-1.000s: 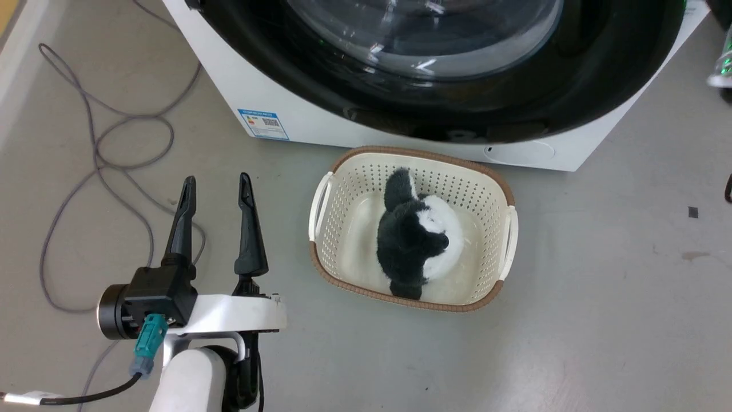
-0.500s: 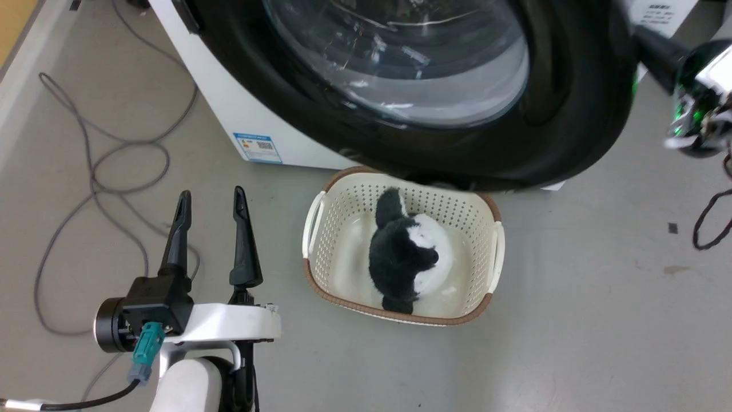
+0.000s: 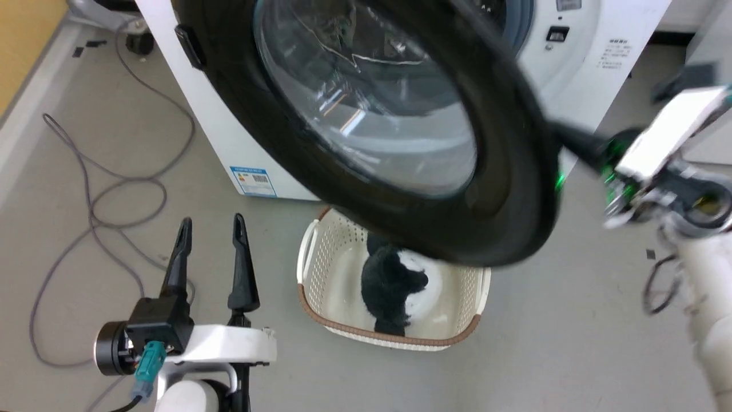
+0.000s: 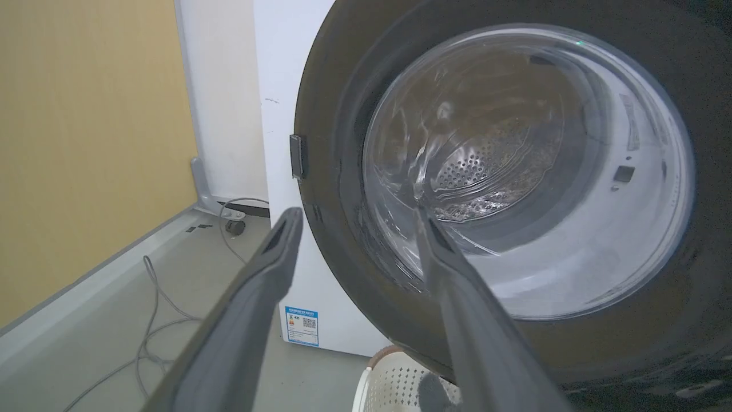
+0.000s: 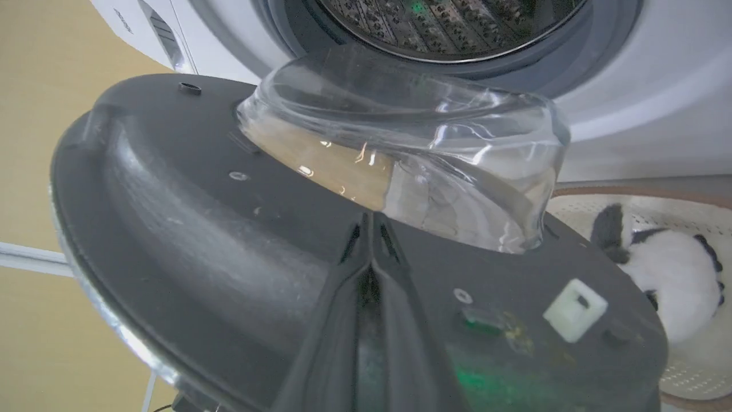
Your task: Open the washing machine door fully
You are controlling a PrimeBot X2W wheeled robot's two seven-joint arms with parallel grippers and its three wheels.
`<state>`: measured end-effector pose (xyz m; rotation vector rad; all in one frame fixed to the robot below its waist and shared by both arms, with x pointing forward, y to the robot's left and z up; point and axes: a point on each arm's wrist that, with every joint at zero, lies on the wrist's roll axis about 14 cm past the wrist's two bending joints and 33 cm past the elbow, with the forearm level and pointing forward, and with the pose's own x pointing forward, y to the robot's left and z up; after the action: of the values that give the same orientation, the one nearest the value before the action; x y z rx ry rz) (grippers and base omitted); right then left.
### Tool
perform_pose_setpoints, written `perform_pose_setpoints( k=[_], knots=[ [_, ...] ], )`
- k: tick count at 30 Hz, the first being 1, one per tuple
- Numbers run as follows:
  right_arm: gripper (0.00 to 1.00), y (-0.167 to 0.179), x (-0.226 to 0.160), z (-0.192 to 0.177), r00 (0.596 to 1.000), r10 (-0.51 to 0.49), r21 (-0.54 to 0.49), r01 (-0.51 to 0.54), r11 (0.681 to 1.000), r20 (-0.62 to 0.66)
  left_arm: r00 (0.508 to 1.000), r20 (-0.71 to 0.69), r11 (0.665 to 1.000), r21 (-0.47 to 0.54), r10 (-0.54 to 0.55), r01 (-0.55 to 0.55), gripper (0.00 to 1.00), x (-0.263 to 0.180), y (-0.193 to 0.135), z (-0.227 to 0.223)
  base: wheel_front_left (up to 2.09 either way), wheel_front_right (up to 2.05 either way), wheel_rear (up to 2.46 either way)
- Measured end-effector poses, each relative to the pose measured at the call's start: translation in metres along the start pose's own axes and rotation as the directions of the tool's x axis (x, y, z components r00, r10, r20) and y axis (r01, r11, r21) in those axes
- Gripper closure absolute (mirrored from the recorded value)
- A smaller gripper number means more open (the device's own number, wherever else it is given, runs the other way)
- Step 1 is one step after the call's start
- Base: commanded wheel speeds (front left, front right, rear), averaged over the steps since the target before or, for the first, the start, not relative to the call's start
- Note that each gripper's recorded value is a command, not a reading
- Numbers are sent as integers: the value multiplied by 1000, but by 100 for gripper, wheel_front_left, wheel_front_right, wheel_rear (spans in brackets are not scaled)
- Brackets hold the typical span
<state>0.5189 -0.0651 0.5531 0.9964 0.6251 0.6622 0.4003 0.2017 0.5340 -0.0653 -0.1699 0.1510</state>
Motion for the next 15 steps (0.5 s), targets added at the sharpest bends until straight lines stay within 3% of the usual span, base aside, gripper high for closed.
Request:
perform_pose_setpoints(
  k=[15],
  knots=[
    [100, 22, -8, -93, 974, 112, 64, -101, 993, -197, 999, 25, 1000, 7, 25, -25, 0, -20, 12, 14, 0, 0, 0]
  ],
)
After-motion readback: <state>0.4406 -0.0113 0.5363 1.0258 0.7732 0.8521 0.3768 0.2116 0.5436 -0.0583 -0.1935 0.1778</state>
